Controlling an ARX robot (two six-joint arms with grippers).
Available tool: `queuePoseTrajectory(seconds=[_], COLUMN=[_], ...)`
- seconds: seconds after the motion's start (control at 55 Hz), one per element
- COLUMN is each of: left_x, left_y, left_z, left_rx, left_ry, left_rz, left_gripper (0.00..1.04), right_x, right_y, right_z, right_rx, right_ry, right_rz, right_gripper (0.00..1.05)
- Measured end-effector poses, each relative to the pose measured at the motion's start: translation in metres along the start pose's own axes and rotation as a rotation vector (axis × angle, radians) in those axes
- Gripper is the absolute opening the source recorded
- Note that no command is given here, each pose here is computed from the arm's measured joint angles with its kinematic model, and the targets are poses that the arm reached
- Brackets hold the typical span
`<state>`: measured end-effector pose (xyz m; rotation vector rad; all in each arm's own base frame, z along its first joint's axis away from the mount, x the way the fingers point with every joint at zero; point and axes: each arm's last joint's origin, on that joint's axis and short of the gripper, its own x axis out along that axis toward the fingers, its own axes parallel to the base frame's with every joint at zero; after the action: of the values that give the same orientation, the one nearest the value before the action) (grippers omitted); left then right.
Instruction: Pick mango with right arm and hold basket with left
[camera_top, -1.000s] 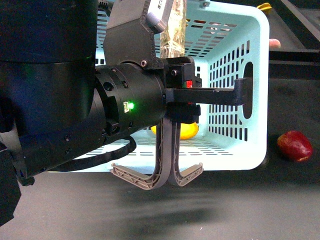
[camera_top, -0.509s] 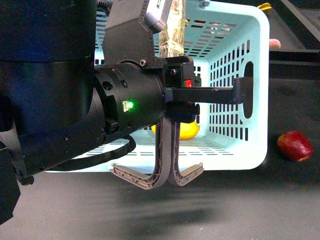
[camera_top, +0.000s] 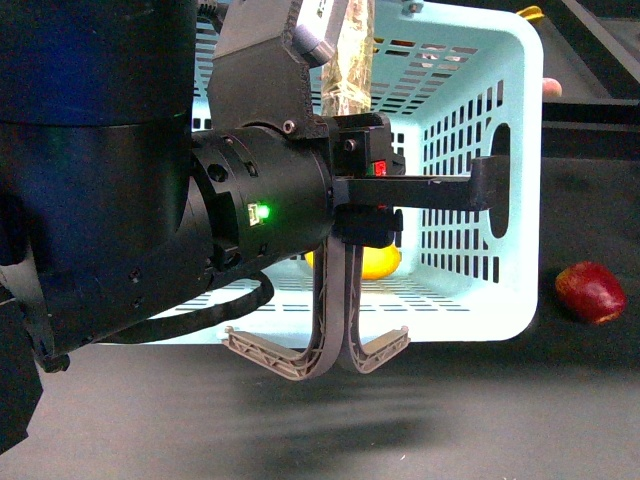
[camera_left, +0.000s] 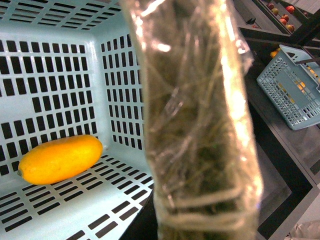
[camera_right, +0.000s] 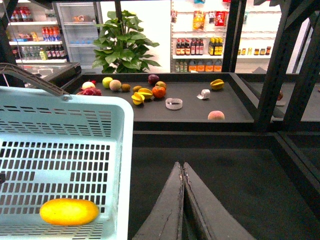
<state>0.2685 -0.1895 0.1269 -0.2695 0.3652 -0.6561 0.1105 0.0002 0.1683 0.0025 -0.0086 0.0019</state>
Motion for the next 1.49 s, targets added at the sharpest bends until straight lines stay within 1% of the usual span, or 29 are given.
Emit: queuePoseTrajectory(seconds=[0.182, 0.255, 0.364, 0.582, 0.618, 0.855, 0.873, 0.964, 1.0, 1.055, 1.164, 1.218, 1.273, 1.345, 1.491], left_x=[0.000, 0.000, 0.000, 0.000, 0.000, 0.000, 0.000, 0.005, 0.008, 0.012, 0.020, 0.026, 0.031, 0.038, 0.046], left_y=[0.000, 0.000, 0.000, 0.000, 0.000, 0.000, -0.001, 0.000, 0.001, 0.001, 0.007, 0.014, 0.024, 0.038, 0.059], left_z=[0.000, 0.000, 0.000, 0.000, 0.000, 0.000, 0.000, -0.002, -0.001, 0.003, 0.015, 0.024, 0.032, 0.037, 0.037], left_rx=[0.000, 0.000, 0.000, -0.002, -0.003, 0.002, 0.006, 0.005, -0.004, -0.022, -0.108, -0.181, -0.289, -0.441, -0.656], left_ry=[0.000, 0.000, 0.000, 0.000, 0.000, -0.004, -0.011, -0.082, -0.103, -0.132, -0.202, -0.242, -0.279, -0.319, -0.379], left_rz=[0.000, 0.000, 0.000, -0.001, -0.001, 0.010, 0.022, 0.187, 0.232, 0.267, 0.335, 0.405, 0.454, 0.516, 0.590], left_gripper=[0.05, 0.05, 0.05, 0.05, 0.05, 0.05, 0.05, 0.05, 0.05, 0.05, 0.05, 0.05, 0.05, 0.05, 0.05], right_x=[-0.002, -0.009, -0.013, -0.013, -0.013, -0.013, -0.013, -0.013, -0.013, -0.013, -0.013, -0.013, -0.013, -0.013, -0.013], right_y=[0.000, 0.000, 0.000, 0.000, 0.000, 0.000, 0.000, 0.000, 0.000, 0.000, 0.000, 0.000, 0.000, 0.000, 0.000], right_z=[0.000, -0.005, -0.002, -0.003, -0.003, -0.003, -0.003, -0.003, -0.003, -0.003, -0.003, -0.003, -0.003, -0.003, -0.003], right_rx=[0.000, -0.001, -0.002, -0.002, -0.003, -0.003, -0.003, -0.003, -0.003, -0.003, -0.003, -0.003, -0.003, -0.003, -0.003], right_ry=[0.000, 0.035, 0.002, 0.006, 0.006, 0.006, 0.006, 0.006, 0.006, 0.006, 0.006, 0.006, 0.006, 0.005, 0.005], right_rz=[0.000, 0.001, 0.002, 0.002, 0.001, 0.001, 0.001, 0.002, 0.002, 0.002, 0.002, 0.002, 0.002, 0.002, 0.003], right_gripper=[0.02, 0.02, 0.02, 0.02, 0.06, 0.41, 0.44, 0.57, 0.62, 0.71, 0.87, 0.98, 0.96, 0.97, 0.97])
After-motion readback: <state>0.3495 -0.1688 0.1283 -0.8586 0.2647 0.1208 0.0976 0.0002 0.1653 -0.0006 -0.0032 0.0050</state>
